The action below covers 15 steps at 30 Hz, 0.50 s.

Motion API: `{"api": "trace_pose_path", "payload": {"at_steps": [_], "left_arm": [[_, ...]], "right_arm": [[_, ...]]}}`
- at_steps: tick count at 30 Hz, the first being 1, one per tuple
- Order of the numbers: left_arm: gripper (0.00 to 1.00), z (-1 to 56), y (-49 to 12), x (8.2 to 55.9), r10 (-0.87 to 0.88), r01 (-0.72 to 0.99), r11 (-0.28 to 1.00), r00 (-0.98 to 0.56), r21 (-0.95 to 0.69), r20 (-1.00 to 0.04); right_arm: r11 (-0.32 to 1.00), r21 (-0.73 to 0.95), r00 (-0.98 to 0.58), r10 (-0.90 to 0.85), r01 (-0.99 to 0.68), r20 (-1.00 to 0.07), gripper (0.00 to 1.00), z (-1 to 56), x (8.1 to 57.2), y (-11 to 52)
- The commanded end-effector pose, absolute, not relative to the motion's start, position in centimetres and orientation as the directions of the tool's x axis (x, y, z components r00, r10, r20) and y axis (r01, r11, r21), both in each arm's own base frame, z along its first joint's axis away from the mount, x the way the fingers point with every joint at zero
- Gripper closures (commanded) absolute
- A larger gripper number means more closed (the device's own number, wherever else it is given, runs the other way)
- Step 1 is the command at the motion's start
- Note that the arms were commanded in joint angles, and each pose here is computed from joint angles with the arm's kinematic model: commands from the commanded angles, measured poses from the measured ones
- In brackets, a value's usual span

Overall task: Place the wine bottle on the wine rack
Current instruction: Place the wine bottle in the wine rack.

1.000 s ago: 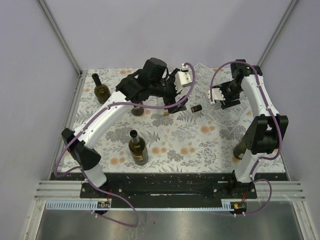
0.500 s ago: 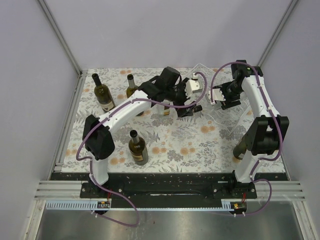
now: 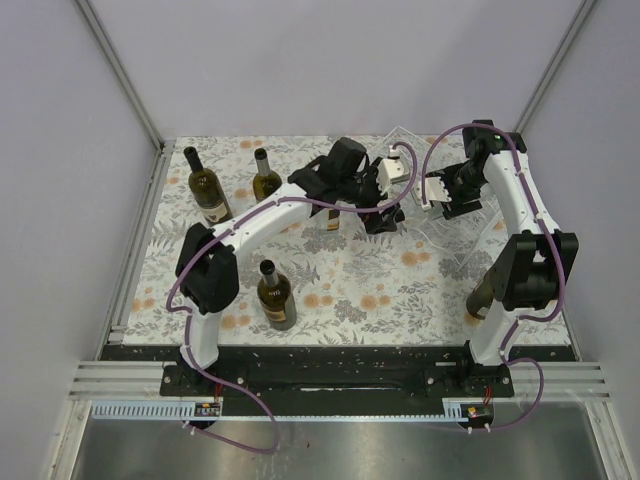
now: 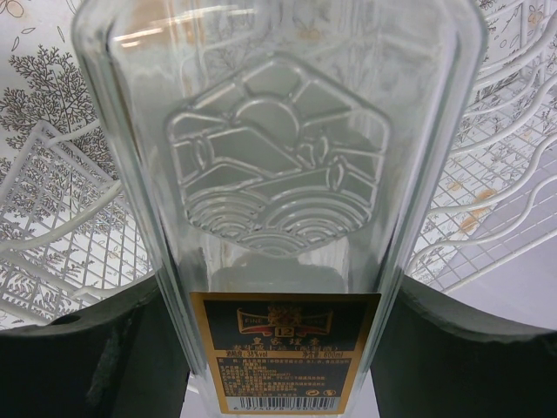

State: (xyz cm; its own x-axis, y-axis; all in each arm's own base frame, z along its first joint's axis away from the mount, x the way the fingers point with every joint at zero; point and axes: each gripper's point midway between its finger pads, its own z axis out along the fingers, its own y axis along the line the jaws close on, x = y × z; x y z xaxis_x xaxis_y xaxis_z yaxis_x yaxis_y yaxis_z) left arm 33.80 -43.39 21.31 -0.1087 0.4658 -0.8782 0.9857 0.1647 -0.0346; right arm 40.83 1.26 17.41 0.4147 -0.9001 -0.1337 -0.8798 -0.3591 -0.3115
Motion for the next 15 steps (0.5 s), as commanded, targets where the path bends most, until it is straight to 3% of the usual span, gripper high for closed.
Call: {"api": "trace_pose_path", "payload": {"at_steps": [1, 8, 15], "left_arm": [[0.01, 21.9, -44.6, 33.6, 0.410, 0.990, 0.133, -0.094, -0.042, -0.907], [0.10, 20.9, -45.2, 33.1, 0.404, 0.988, 0.117, -0.138, -0.099, -0.904], [0.25, 19.9, -45.4, 32.9, 0.410, 0.985, 0.113, -0.163, -0.127, -0.898]], "right_arm": [[-0.606, -0.451, 0.658, -0.751, -0.655, 0.052, 1.00, 22.7, 42.4, 1.9], [-0.602, -0.452, 0.653, -0.755, -0.659, 0.053, 1.00, 22.8, 42.4, 1.9], [-0.600, -0.455, 0.653, -0.756, -0.658, 0.051, 1.00, 22.9, 42.3, 1.9]]}}
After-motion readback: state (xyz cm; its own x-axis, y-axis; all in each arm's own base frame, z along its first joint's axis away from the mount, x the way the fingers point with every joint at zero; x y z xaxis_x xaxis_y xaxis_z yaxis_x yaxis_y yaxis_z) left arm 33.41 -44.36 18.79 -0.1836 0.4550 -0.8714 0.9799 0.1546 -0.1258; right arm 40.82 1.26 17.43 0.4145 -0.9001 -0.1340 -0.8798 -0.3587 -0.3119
